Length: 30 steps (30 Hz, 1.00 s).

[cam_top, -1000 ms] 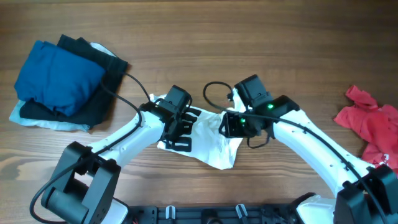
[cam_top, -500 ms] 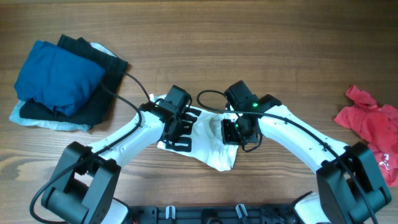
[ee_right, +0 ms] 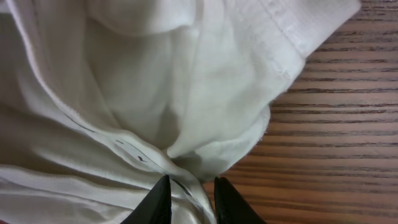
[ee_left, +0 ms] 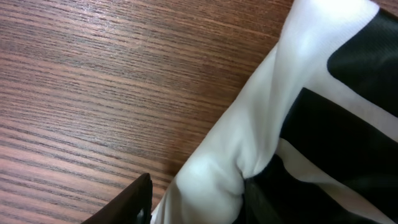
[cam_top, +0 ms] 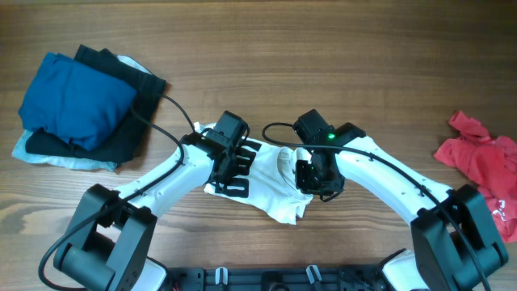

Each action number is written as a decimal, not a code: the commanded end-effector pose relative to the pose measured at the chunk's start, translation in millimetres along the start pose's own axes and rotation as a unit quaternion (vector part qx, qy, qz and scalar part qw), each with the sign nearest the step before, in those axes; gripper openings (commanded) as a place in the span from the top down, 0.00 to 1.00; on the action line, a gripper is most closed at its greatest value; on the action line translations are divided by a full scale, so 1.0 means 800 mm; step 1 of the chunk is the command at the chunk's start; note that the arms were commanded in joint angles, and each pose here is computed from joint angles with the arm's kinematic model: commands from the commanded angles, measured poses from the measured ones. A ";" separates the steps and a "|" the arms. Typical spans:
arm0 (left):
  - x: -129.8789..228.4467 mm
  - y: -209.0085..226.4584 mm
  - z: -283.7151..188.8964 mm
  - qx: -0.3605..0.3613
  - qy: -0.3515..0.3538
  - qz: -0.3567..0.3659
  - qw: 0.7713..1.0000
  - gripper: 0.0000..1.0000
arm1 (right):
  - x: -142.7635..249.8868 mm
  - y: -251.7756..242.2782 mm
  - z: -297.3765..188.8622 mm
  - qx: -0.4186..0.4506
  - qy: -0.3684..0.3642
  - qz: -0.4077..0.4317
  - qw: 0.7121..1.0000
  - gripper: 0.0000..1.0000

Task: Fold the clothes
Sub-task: 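Grasp the bundle's left and right sides with both grippers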

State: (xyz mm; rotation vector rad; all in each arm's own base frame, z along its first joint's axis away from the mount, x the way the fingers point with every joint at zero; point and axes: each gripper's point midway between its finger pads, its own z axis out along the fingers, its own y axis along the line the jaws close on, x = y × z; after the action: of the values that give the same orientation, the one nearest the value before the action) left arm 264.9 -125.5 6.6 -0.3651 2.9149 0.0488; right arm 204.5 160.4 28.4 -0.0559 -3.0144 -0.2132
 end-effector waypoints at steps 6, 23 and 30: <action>0.019 0.028 0.018 -0.044 0.018 0.011 0.999 0.53 | -0.028 0.068 -0.052 -0.131 -0.086 -0.110 0.982 0.77; 0.019 0.028 0.018 -0.044 0.019 0.011 0.999 0.49 | -0.029 0.088 -0.029 -0.178 -0.076 -0.139 0.971 0.73; 0.019 0.028 0.018 -0.044 0.018 0.011 0.999 0.48 | -0.027 0.089 -0.006 -0.178 -0.047 -0.134 0.974 0.72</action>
State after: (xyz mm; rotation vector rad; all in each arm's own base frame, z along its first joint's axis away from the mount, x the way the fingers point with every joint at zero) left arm 264.7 -123.9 6.7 -0.3653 2.9124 0.0605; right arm 238.7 225.5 50.6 0.2947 -3.0842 -0.7782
